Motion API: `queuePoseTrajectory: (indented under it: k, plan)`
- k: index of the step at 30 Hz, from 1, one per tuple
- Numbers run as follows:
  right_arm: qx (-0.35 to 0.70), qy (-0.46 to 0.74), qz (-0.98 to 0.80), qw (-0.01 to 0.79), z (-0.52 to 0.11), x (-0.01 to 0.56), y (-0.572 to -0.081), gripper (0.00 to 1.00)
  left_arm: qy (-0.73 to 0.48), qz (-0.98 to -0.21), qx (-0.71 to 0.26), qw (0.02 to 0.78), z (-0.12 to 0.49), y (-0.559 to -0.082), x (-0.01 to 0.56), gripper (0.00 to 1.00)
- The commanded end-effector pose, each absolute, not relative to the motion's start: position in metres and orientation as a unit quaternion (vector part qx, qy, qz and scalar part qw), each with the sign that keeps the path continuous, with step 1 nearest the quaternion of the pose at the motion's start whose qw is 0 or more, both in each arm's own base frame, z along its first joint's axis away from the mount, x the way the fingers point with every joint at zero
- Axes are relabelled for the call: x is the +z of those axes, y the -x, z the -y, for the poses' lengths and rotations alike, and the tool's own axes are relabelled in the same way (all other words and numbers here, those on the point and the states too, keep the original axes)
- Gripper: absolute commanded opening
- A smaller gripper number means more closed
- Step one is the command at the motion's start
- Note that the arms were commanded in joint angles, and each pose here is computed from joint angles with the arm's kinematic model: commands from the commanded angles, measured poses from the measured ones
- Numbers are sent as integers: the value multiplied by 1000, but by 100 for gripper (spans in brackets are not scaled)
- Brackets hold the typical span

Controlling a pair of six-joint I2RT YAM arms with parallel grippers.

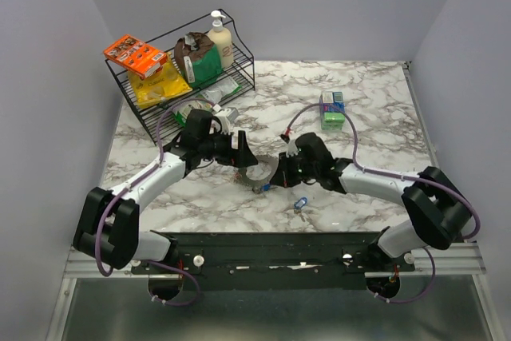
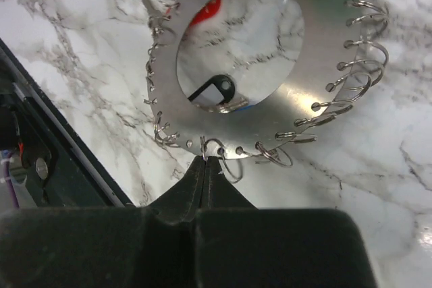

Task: Put the keys on the keyring

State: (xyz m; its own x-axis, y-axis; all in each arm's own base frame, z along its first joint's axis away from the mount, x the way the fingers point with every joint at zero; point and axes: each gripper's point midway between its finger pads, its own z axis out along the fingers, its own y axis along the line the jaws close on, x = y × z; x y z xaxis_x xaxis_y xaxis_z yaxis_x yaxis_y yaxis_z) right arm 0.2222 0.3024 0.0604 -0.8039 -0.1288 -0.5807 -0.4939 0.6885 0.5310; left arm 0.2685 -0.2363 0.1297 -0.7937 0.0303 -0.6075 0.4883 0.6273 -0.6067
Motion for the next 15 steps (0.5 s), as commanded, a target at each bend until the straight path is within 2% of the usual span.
queuePoseTrajectory:
  k: [1,7,15]
  plan:
    - [327,268,-864,272,-303,92,-226,1,-198,-835,-412,306,238,-263,162,92]
    - [352,331,-838,254,-315,115,-220,1,-239,-813,-421,324,240,-255,187,92]
    - [402,384,-785,275,-335,163,-217,1,-279,-781,-430,356,239,-245,214,89]
